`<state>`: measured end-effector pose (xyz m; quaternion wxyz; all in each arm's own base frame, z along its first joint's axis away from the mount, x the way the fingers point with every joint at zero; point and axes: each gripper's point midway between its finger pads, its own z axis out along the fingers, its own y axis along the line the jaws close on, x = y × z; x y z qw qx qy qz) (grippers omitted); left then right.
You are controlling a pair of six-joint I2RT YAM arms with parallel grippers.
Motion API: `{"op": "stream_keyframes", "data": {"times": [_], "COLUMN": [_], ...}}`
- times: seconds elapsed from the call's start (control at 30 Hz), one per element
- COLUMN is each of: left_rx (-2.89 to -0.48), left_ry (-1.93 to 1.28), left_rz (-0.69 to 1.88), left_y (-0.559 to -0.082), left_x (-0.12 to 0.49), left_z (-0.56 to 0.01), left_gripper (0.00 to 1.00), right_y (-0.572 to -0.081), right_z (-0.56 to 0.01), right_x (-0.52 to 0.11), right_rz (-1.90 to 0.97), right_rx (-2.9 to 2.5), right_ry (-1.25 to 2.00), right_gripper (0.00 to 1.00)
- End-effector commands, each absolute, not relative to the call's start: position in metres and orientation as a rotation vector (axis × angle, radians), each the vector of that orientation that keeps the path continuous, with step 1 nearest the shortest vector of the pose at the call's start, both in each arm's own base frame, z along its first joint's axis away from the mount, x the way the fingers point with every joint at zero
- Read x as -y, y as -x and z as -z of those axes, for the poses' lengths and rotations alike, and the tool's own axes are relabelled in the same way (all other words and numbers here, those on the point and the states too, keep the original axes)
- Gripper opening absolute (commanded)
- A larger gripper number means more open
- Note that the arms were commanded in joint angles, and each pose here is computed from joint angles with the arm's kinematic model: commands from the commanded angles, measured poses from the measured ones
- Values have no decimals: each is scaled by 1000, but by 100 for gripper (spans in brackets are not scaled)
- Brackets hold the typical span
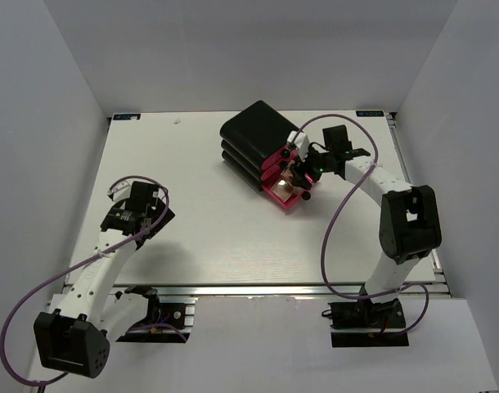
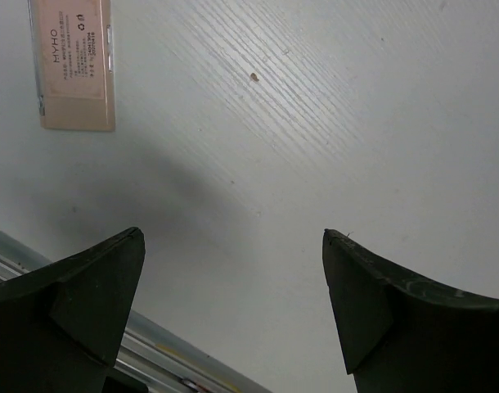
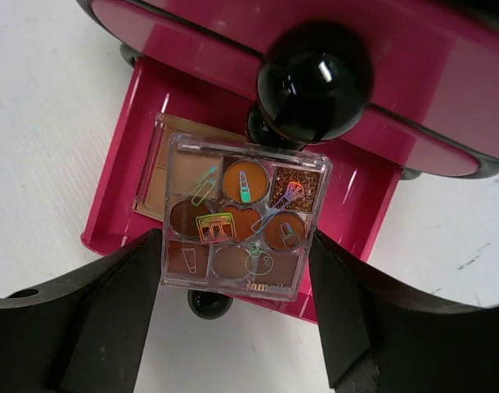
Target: Organize the makeup
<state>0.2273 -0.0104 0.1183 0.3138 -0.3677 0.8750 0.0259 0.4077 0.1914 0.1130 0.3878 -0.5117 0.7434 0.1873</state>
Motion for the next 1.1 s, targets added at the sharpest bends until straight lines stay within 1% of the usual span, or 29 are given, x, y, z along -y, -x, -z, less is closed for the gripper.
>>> {"op": "stream_keyframes", "data": {"times": [0.0,0.2,0.33,0.4,0.47,0.5,0.57,0.6,0.67,0.8,0.87,1.07], "left_rx": [-2328,-2340,-2347,-2350,-2355,-2350,-2355,-2359,-2344,-2357,-2378,-2401], "left_ry": [877,885,905,918,921,950,981,991,1041,1116,1138,1184], "left_rz": [21,12,-48,-71,-107,-131,-163,-158,-158,-176,-191,-171], "left_y": [-232,-230,-223,-220,-218,-216,-214,-214,-214,-213,-212,-221], "left_x": [13,4,-9,-16,-24,-33,-44,-47,-57,-70,-75,-78], "left_z": [-142,-140,-135,-132,-130,-129,-127,-125,-123,-115,-112,-103], "left_gripper": [98,98,98,98,98,98,98,98,98,98,98,98], "right_y": [-423,-425,-426,-428,-433,-435,-438,-438,-435,-426,-421,-420], "right_z": [-111,-95,-88,-85,-84,-82,-84,-86,-96,-113,-122,-119], "right_x": [-189,-186,-181,-178,-177,-177,-178,-177,-178,-176,-177,-176], "right_rz": [-440,-382,-351,-330,-319,-317,-315,-313,-328,-382,-403,-448], "right_rx": [-1920,-1981,-2006,-2022,-2035,-2050,-2050,-2051,-2027,-2001,-1981,-1989], "right_ry": [1279,1312,1321,1314,1295,1282,1270,1263,1252,1217,1208,1182], "right_gripper": [3,7,9,15,27,39,51,59,66,70,78,83]}}
